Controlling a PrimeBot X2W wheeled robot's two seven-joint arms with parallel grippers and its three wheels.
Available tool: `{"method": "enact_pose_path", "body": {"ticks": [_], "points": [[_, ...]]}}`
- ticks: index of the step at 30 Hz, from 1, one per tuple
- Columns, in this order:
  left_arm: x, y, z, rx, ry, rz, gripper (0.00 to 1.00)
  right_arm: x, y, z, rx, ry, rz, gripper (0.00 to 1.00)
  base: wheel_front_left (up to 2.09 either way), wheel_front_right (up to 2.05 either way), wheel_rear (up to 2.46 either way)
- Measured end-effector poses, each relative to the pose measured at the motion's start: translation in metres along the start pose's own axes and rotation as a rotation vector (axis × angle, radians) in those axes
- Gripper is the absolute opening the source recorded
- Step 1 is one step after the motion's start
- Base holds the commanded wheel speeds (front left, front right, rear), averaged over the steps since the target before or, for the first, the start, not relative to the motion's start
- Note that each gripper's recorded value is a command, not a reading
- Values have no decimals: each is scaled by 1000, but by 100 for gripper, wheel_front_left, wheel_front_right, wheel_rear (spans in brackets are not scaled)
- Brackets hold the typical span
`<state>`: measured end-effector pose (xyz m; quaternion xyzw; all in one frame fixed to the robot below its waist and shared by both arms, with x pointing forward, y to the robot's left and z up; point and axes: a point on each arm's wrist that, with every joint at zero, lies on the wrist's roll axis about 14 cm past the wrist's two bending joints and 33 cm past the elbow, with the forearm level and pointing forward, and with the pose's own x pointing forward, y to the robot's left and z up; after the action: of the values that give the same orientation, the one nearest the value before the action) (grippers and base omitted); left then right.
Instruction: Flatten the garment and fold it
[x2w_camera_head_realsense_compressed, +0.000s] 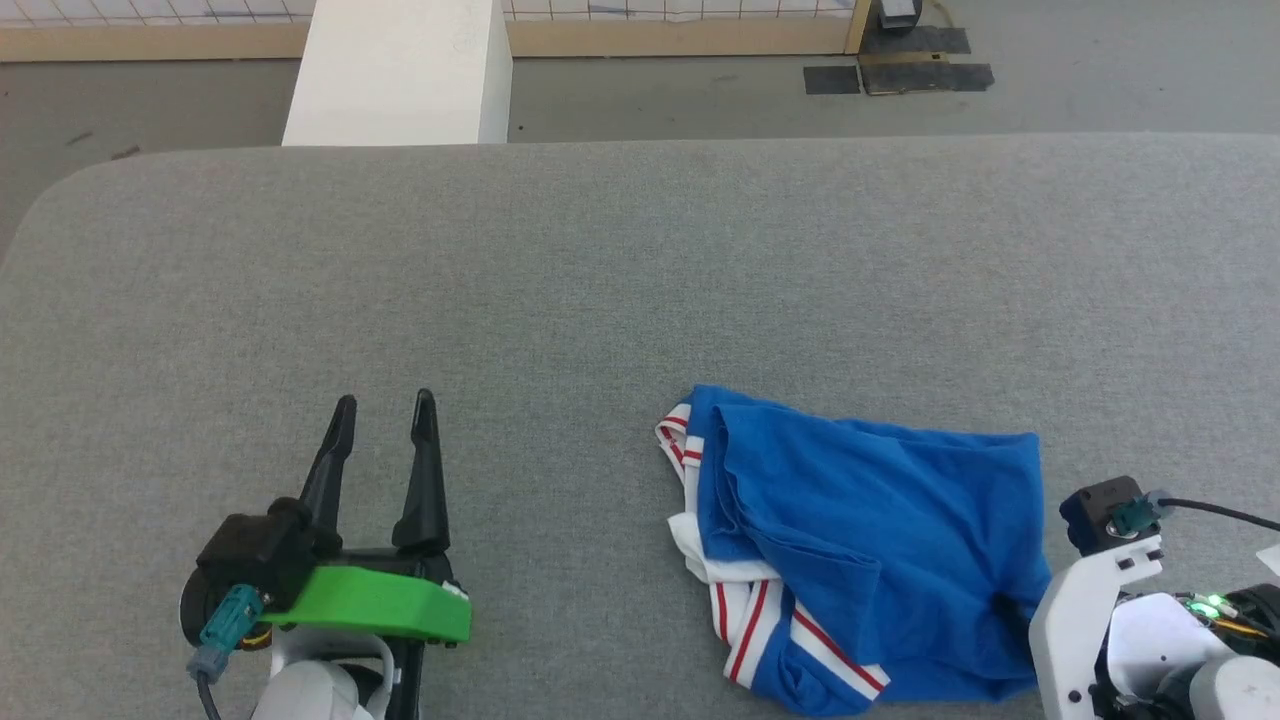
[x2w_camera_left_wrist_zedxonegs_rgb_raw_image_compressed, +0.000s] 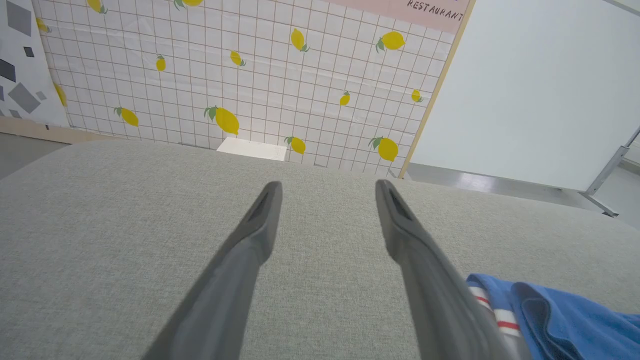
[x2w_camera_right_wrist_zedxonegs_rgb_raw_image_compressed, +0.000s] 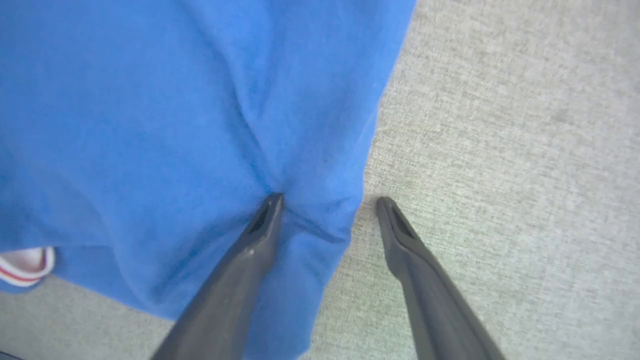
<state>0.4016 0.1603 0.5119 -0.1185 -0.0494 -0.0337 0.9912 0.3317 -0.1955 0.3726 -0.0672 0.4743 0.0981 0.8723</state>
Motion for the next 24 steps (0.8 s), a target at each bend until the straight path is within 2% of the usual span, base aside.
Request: {"method": "enact_pose_path", "body": {"ticks": [1, 2, 7, 10, 16, 24], "points": [[0, 0, -1, -1, 1, 0, 100, 1, -1, 2, -3, -10, 3, 7, 0, 0, 0], [1, 0, -1, -1, 1, 0, 100, 2, -2, 4, -9, -16, 5, 0, 0, 0, 0], [6, -4, 1, -4, -8, -3, 100, 0, -4, 11, -65, -34, 16, 0, 0, 0, 0], [12, -6, 4, -7, -24, -3, 100, -6, -18, 19, -129, -49, -12, 0, 0, 0, 0], [32, -25, -1, -27, -32, -45, 100, -33, -74, 43, -207, -86, -136, 0, 0, 0, 0], [67, -78, -23, -39, -11, -194, 100, -70, -170, 46, -127, -114, -369, 0, 0, 0, 0]]}}
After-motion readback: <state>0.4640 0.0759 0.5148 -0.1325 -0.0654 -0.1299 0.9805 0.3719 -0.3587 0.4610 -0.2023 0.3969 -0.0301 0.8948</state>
